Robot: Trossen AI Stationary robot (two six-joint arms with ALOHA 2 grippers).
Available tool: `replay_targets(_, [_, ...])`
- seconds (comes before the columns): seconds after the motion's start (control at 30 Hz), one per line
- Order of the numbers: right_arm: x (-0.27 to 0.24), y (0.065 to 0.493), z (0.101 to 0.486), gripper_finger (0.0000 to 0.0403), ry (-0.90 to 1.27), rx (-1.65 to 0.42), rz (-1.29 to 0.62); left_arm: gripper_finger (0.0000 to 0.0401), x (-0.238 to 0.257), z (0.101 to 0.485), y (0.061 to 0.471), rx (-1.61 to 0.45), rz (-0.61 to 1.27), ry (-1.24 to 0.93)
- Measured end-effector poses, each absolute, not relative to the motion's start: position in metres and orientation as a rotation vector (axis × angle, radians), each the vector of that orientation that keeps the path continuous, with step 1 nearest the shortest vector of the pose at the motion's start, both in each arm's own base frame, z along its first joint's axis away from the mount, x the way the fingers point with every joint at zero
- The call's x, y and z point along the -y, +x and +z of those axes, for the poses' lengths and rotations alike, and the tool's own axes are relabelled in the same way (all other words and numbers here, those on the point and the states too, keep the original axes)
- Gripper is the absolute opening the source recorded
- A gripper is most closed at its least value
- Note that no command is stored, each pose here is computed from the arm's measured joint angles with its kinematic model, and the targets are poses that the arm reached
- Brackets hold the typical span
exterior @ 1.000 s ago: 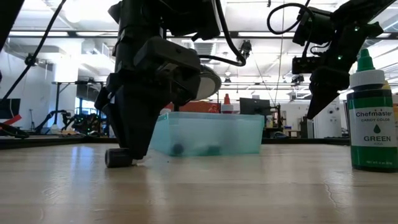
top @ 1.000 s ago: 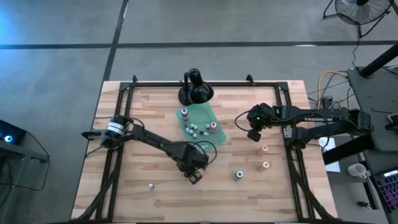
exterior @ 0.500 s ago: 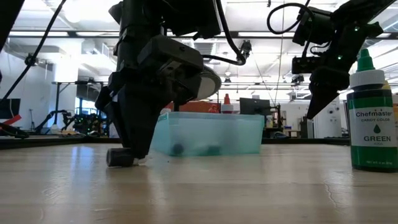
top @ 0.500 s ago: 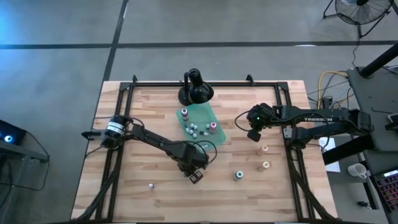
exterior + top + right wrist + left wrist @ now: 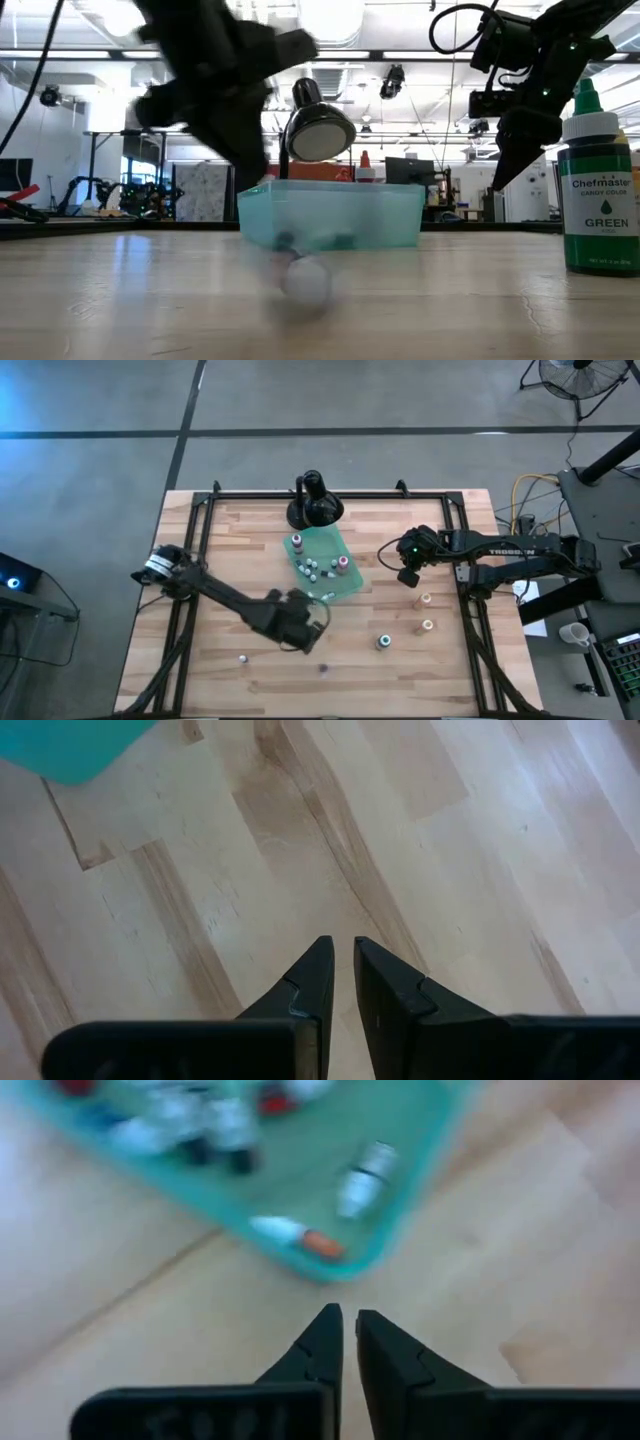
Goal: Pick & Place food coloring
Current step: Put the small pink food coloring bottle into the green bin
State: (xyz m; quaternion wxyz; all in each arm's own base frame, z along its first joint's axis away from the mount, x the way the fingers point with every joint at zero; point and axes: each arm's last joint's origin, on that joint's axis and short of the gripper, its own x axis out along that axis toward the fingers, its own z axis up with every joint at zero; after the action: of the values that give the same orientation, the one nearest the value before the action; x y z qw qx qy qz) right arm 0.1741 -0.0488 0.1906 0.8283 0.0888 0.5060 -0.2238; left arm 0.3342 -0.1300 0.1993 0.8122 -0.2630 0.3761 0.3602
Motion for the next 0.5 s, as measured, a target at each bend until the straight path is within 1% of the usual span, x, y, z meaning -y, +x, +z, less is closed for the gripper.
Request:
replay_targets(0.07, [0.049, 0.174, 0.191, 0.0038, 0.188, -1.074, -0.475, 0.0002, 0.133, 0.190, 0.325, -0.743, 0.855, -0.653])
replay_targets(0.13, [0.049, 0.174, 0.191, 0.0038, 0.188, -1.074, -0.476, 0.0002, 0.137, 0.180, 0.317, -0.742, 0.893, -0.712])
replay_targets(0.27, [0.049, 0.174, 0.191, 0.0038, 0.178, -1.076, -0.470, 0.0002, 0.144, 0.171, 0.318, -0.696, 0.855, -0.799])
replay_targets(0.4, [0.049, 0.174, 0.191, 0.0038, 0.158, -1.080, -0.458, 0.0001, 0.144, 0.171, 0.320, -0.670, 0.846, -0.837])
replay_targets(0.5, [0.049, 0.175, 0.191, 0.0038, 0.165, -1.075, -0.463, 0.0001, 0.142, 0.171, 0.320, -0.652, 0.859, -0.826])
